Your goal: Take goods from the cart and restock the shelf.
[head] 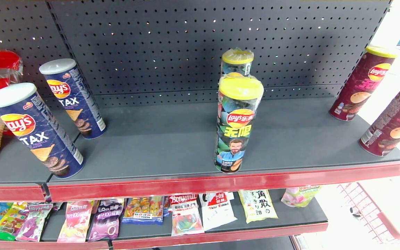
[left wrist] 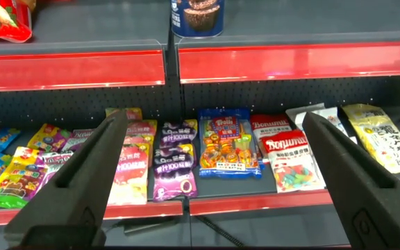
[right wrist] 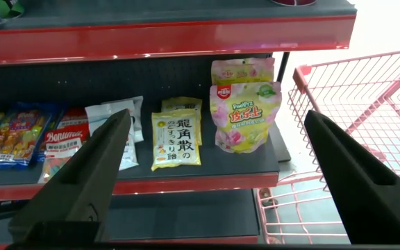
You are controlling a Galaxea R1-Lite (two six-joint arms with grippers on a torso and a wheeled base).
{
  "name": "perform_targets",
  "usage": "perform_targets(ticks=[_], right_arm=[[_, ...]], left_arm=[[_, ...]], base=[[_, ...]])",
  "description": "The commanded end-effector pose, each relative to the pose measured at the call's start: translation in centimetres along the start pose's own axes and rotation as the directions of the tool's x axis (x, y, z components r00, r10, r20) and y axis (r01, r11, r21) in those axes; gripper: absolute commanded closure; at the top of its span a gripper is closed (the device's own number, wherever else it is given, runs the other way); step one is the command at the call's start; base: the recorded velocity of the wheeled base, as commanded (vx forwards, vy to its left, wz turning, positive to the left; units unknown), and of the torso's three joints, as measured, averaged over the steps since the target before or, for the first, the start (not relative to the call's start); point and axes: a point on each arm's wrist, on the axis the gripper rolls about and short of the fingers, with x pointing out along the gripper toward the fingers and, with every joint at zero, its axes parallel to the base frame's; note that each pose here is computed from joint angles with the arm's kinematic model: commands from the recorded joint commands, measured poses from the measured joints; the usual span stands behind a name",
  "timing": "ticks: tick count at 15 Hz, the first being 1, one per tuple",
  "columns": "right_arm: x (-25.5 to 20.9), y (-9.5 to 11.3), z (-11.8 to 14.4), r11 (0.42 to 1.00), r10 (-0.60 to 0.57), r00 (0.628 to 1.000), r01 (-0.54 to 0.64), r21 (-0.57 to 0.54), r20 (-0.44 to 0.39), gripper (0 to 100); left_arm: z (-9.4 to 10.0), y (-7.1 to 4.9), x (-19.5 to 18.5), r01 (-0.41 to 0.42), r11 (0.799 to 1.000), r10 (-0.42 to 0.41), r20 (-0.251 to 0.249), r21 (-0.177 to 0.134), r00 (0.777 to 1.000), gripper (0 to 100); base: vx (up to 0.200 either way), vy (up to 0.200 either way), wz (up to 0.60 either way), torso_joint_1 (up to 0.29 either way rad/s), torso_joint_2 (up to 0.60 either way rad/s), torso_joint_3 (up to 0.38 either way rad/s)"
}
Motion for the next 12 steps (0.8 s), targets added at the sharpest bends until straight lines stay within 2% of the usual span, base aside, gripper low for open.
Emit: perform_targets(ticks=[1,12], right_arm=[[0.0,0.0,0.0,1.0,0.001,1.0,-0.001,0.0,0.001,0],[0.0,0.0,0.0,1.0,0.002,1.0,-0.002,0.003,0.001,0]], left_arm=[[0.04,0.0,0.0,0.0,1.0,0.0,0.001,0.0,1.0,0],[0.04,-0.01,0.0,0.002,1.0,-0.002,0.001,0.004,1.0,0]], base=[[0.0,0.0,0.0,0.0,0.0,0.0],[0.0,0.0,0.0,0.0,0.0,0.0]])
